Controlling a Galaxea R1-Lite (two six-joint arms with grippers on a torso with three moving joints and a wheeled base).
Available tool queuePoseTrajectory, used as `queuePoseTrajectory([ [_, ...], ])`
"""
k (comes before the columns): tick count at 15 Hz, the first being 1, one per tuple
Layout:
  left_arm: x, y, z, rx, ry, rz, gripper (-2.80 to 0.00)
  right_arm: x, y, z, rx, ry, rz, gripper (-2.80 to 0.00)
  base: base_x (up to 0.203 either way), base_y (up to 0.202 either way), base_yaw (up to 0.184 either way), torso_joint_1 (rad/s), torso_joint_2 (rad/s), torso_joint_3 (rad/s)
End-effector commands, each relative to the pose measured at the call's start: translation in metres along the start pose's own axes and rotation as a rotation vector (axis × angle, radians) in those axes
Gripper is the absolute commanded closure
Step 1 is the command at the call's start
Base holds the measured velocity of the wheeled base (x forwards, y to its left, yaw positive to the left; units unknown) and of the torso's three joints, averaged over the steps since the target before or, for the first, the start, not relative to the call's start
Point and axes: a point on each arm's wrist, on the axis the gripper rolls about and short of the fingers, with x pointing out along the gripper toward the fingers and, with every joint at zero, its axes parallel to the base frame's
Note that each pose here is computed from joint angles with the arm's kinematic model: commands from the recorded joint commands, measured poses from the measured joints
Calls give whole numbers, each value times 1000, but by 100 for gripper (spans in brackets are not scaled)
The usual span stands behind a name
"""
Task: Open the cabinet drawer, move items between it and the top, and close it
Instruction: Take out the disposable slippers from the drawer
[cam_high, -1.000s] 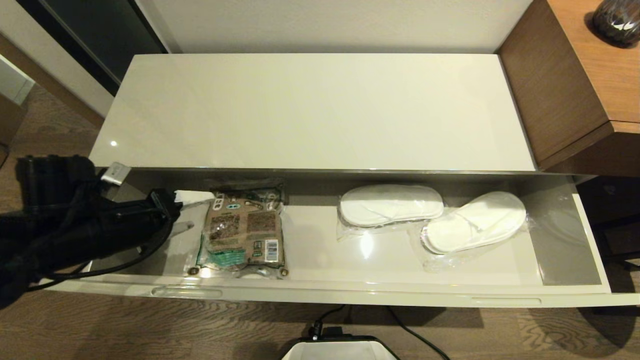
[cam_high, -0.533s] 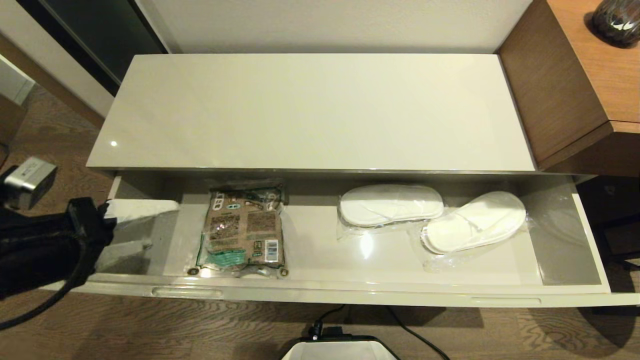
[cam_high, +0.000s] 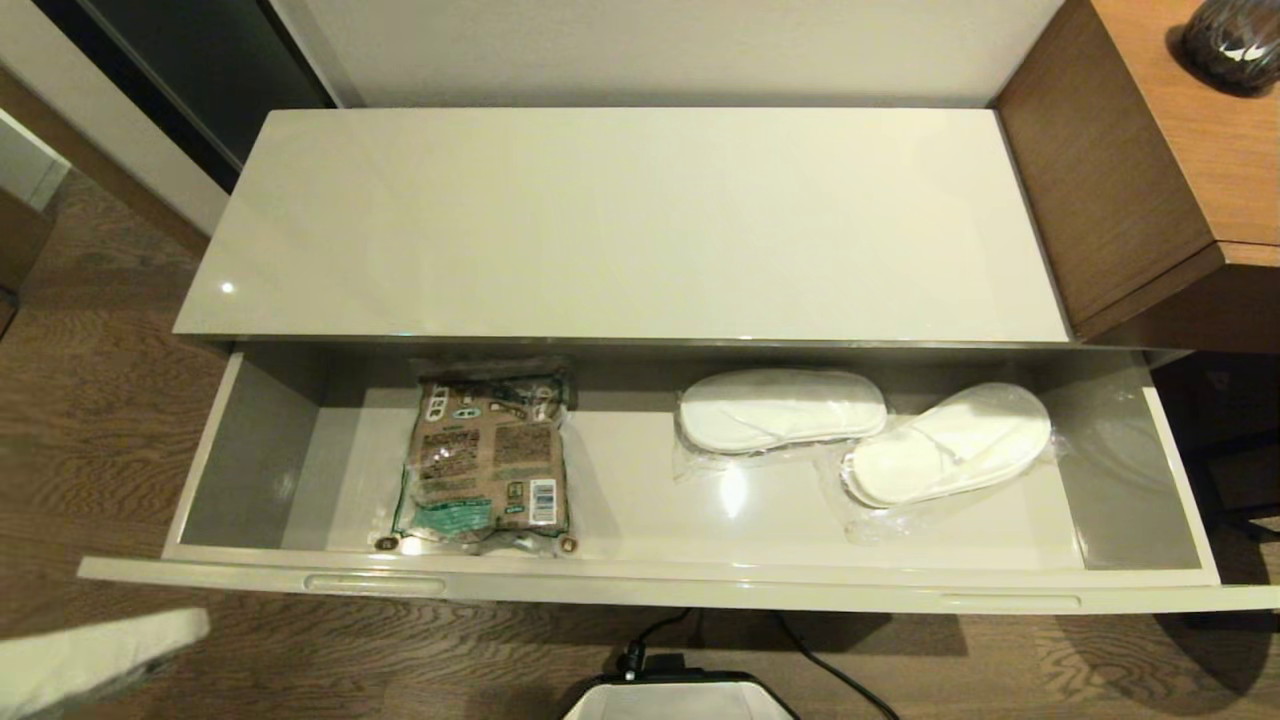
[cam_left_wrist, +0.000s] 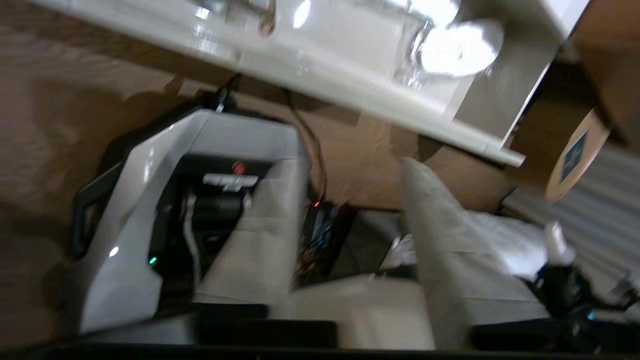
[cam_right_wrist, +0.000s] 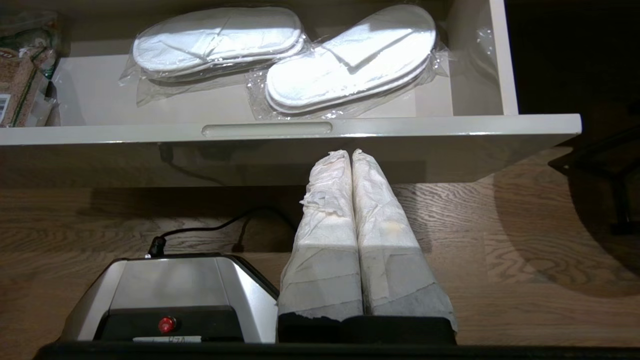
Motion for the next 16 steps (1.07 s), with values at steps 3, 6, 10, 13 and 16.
queuePoseTrajectory([
  [3,-40,-2,-38,38,-31,-15,0,-1,0,-1,0,-15,1,0,0,0,0,0,0,0],
  [6,-75,-17,-48,63,-80,-26,0,-1,0,-1,1,-16,1,0,0,0,0,0,0,0],
  [10,-123,-22,-85,90,-136,18,0,-1,0,-1,1,-16,1,0,0,0,0,0,0,0],
  [13,-131,0,-128,177,-140,80,0,-1,0,-1,1,-16,1,0,0,0,0,0,0,0],
  [16,-124,26,-168,200,-154,197,0,-1,0,-1,1,-16,1,0,0,0,0,0,0,0],
])
